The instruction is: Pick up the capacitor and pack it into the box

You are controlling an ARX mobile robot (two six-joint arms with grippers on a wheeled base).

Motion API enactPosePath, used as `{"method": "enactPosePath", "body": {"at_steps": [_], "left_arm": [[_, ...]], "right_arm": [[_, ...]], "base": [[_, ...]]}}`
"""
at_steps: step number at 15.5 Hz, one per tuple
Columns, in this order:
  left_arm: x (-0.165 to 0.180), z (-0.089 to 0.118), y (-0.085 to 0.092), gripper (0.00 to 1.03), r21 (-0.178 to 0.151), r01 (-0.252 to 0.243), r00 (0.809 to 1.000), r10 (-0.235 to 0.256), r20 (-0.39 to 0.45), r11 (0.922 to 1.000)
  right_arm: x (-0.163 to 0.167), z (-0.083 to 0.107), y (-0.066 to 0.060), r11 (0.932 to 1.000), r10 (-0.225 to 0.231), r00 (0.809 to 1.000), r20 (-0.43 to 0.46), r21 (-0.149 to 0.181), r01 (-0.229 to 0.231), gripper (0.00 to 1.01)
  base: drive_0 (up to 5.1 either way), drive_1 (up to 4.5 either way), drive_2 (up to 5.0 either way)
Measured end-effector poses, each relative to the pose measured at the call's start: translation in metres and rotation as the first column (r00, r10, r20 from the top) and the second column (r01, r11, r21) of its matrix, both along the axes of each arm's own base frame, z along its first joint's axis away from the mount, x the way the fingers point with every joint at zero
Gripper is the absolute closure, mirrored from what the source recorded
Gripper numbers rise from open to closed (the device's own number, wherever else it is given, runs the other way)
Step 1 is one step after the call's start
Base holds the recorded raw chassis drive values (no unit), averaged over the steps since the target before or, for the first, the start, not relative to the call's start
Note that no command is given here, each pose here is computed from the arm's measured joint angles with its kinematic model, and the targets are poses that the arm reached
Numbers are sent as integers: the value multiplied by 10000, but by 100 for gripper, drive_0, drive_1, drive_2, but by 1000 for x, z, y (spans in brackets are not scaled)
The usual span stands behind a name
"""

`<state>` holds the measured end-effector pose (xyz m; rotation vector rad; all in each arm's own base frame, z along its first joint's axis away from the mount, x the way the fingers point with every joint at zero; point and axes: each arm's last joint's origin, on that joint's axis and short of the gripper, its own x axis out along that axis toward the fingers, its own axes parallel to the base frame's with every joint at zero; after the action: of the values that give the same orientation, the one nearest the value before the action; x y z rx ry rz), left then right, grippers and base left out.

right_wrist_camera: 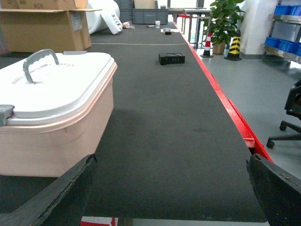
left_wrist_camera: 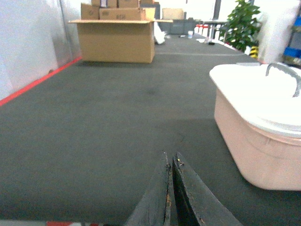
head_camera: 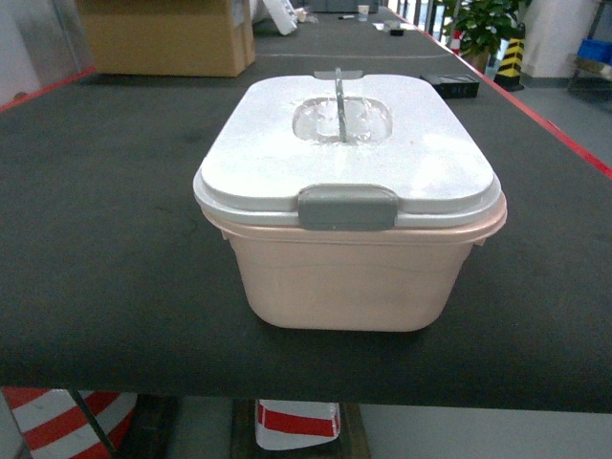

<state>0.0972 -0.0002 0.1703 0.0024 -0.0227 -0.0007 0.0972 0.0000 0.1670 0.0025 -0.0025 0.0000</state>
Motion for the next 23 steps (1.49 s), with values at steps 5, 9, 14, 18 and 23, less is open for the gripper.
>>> {"method": "enactPosePath", "body": {"at_steps": [5,9,14,18,23], "left_arm": [[0,-3,0,96,-19,-11,9998,11,-198,10000],[0,-4,0,54,-19,-11,9997,11,-248,10000],[0,-4,0,6,-22,-11,9997,11,-248,10000],[0,-4,0,5,-19,-8,9997,7,-248,10000],[0,-4,0,5,-19,-8,9997,7,-248,10000]], "right_arm": [[0,0,0,10000,-8,10000,4,0,8,3],[0,0,0,10000,-4,10000,11,0,4,3],[0,0,0,10000,-4,10000,8,0,4,3],[0,0,0,10000,-4,10000,11,0,4,3],[0,0,0,10000,-4,10000,11,0,4,3]], "base": [[0,0,0],[0,0,0],[0,0,0],[0,0,0],[0,0,0]]}}
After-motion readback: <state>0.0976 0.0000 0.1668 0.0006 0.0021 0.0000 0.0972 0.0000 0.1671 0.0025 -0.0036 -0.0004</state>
